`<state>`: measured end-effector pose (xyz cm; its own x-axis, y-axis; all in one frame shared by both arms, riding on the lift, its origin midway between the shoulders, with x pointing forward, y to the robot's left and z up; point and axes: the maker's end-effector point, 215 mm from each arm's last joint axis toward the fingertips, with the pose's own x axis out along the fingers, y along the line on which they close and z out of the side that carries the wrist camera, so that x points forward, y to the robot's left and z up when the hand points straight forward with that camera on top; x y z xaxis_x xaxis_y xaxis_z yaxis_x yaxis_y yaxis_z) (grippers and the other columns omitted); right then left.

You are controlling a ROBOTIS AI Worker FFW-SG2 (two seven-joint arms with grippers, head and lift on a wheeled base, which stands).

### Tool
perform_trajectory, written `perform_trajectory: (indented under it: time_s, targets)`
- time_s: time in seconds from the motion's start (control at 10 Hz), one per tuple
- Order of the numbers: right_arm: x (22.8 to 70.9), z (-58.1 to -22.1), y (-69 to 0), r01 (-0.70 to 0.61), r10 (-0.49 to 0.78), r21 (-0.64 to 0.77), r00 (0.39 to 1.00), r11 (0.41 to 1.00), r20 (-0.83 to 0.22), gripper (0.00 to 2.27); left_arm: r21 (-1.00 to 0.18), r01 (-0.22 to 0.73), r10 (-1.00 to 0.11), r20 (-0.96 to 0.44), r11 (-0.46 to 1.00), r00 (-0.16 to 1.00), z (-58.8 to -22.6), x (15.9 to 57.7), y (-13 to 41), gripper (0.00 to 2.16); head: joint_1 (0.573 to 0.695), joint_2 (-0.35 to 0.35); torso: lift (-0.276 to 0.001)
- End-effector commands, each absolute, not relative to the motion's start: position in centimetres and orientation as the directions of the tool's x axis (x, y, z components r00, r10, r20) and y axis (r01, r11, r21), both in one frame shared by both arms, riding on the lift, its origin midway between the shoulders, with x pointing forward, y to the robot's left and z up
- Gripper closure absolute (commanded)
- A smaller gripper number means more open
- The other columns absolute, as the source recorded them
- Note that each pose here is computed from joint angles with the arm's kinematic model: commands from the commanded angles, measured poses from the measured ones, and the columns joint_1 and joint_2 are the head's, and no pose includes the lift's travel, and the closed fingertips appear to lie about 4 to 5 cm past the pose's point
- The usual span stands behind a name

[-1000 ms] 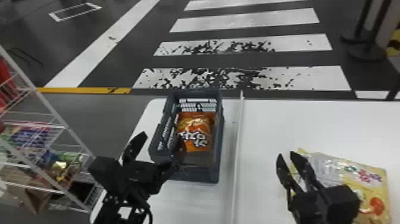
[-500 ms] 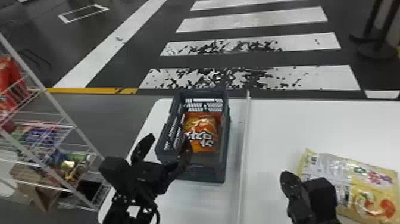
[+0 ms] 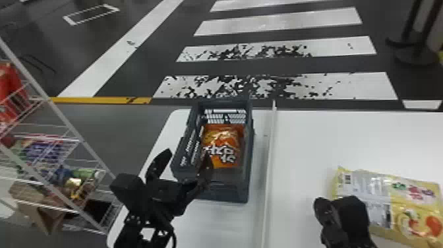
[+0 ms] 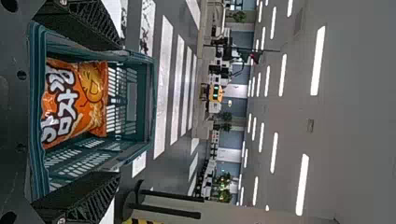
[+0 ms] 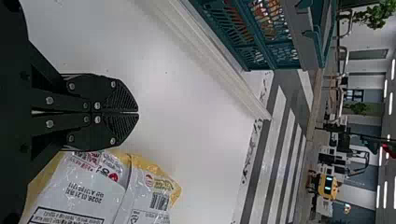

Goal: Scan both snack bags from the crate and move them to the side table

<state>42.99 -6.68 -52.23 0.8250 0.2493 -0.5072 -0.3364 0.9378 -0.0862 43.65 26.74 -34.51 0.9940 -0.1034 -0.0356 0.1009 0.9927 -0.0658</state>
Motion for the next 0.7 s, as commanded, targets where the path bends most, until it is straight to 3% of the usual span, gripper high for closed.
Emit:
perform_trajectory:
  time_s: [0.0, 0.6]
  targets:
    - [42.6, -52.2, -7.9, -0.318, 0.229, -0.09, 0.827, 0.944, -0.514, 2.25, -0.067, 0.104, -0.107, -0.04, 0.992, 0.993, -34.8, 43.6, 26.6, 0.04, 0.695, 0.258, -0.099]
    - [42.6, -52.5, -14.3, -0.225, 0.131, -0.117, 0.837, 0.967, -0.531, 2.25, -0.075, 0.117, -0.121, -0.047, 0.99, 0.992, -35.2, 43.7, 25.8, 0.04, 0.695, 0.181, -0.099]
